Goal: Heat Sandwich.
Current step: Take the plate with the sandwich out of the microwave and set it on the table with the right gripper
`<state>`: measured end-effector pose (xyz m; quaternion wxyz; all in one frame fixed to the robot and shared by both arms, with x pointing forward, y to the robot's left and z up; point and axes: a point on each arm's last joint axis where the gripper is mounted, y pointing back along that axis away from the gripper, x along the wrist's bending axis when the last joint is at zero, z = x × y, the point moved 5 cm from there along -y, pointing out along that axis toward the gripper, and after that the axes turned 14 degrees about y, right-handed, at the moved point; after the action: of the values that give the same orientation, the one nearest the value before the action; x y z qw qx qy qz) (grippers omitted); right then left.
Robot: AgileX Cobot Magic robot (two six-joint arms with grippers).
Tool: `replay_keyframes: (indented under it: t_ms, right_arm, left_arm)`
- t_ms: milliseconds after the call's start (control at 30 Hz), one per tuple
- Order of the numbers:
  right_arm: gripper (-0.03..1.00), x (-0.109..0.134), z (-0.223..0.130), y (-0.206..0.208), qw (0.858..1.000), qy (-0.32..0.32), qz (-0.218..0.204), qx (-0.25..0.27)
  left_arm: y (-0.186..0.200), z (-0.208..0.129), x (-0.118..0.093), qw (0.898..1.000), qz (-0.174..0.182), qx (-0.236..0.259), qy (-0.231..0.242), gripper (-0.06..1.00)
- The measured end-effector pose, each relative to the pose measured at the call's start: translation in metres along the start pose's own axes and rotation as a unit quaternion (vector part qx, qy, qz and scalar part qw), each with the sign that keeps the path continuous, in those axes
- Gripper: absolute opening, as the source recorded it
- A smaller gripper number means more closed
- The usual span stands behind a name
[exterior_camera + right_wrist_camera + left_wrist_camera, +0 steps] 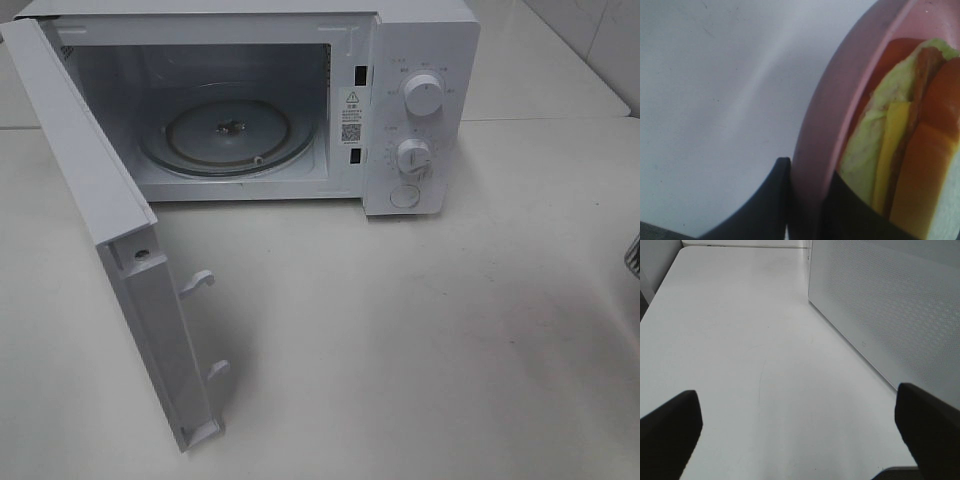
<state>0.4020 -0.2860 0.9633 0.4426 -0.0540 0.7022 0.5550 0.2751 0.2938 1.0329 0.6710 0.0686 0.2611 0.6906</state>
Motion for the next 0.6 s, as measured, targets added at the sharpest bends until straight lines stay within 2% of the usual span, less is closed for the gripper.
replay_keyframes:
  t_ms: [100,267,367,600]
  right_arm:
    - [0.13,0.0,0.0,0.0,1.0,-0.009,0.0,0.003]
    - [0.13,0.007,0.001,-0.011,0.999,-0.01,0.009,0.05]
    - [0.13,0.01,0.003,-0.015,0.998,-0.013,0.012,0.061]
    - [0.13,0.016,0.016,-0.032,0.994,-0.051,0.002,0.093]
  left_arm:
    - [0.0,0.0,0.0,1.0,0.0,0.0,0.0,0.99]
    - [0.0,0.0,0.0,1.0,0.0,0.0,0.0,0.99]
    - [0.0,0.0,0.0,1.0,0.0,0.0,0.0,0.99]
    - [0.0,0.0,0.0,1.0,0.0,0.0,0.0,0.99]
